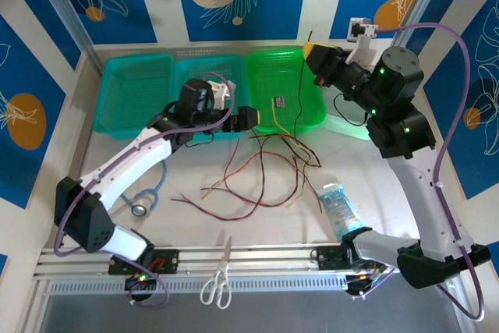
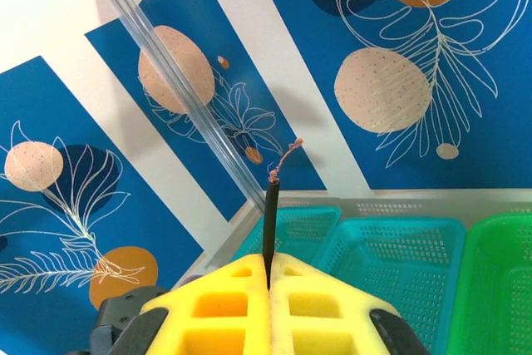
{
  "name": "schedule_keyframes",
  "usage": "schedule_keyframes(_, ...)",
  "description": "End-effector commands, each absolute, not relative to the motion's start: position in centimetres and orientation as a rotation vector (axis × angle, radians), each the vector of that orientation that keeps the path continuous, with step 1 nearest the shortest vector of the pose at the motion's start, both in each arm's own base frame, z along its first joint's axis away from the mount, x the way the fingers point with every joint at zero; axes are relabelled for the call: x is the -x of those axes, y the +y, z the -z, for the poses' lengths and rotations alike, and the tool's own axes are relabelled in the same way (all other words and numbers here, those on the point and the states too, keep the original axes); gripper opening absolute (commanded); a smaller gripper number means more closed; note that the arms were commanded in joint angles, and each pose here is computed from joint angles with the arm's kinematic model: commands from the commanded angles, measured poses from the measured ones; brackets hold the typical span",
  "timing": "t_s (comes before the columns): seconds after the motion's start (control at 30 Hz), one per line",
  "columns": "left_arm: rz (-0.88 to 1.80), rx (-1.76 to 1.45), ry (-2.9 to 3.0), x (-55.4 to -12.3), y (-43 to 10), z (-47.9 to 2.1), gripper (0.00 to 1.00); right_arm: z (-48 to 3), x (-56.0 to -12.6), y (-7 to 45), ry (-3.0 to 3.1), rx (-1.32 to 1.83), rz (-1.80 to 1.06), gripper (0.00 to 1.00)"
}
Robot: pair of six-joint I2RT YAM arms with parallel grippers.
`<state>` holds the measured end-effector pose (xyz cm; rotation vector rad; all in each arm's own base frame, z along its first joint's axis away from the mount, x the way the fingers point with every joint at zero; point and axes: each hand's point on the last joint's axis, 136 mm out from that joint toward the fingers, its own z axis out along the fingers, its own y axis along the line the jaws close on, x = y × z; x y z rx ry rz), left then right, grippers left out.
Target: Untangle the cables
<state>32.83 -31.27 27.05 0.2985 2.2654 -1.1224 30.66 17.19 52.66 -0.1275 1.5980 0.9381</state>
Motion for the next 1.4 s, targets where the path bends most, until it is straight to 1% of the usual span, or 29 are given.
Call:
schedule_keyframes(0.0,1.213,-0.313,2.207,-33.5,-33.5,-28.7,0.96,-53.3,-30.4,17.3,1.568,0.137,-0.962,0.00)
schedule_keyframes(0.2,1.320,-0.314,2.206,-34.4,-36.6,-27.5,0.89,-53.1,-30.2,17.1,1.574,0.134,-0.961,0.00)
schedule_keyframes(0.33,1.339,-0.313,2.217,-35.3,-38.2,-26.6,0.86,-52.9,-29.9,17.1,1.577,0.134,-0.964,0.00)
schedule_keyframes(0.43,1.369,-0.300,2.219,-36.0,-39.3,-26.0,0.79,-52.9,-29.7,16.9,1.575,0.133,-0.961,0.00)
schedule_keyframes(0.53,1.389,-0.290,2.240,-36.3,-40.1,-25.0,0.68,-52.9,-29.5,16.7,1.576,0.132,-0.955,0.00)
schedule_keyframes(0.6,1.387,-0.286,2.245,-36.4,-40.2,-24.6,0.59,-52.8,-29.4,16.5,1.578,0.128,-0.951,0.00)
schedule_keyframes(0.67,1.380,-0.280,2.247,-36.4,-40.3,-24.3,0.53,-52.7,-29.4,16.2,1.578,0.121,-0.948,0.00)
schedule_keyframes(0.77,1.381,-0.274,2.235,-36.6,-40.3,-24.5,0.33,-52.4,-29.3,15.7,1.581,0.105,-0.947,0.00)
schedule_keyframes(0.83,1.386,-0.280,2.218,-36.7,-40.4,-25.0,0.11,-52.0,-29.1,15.5,1.587,0.098,-0.948,0.00)
schedule_keyframes(0.87,1.389,-0.287,2.211,-36.6,-40.5,-25.3,0.02,-51.7,-29.2,15.4,1.593,0.093,-0.944,0.00)
schedule_keyframes(0.9,1.391,-0.296,2.199,-36.7,-40.5,-25.8,0.00,-51.3,-29.1,15.2,1.600,0.087,-0.939,0.00)
schedule_keyframes(1.03,1.333,-0.352,2.170,-35.9,-40.2,-27.9,0.00,-49.1,-29.3,14.5,1.644,0.050,-0.915,0.00)
schedule_keyframes(1.23,1.112,-0.487,2.123,-34.0,-38.9,-31.1,0.00,-42.6,-31.1,13.5,1.769,-0.048,-0.883,0.00)
schedule_keyframes(1.37,0.978,-0.571,2.076,-32.8,-38.1,-33.1,0.00,-39.4,-32.3,13.4,1.814,-0.099,-0.918,0.00)
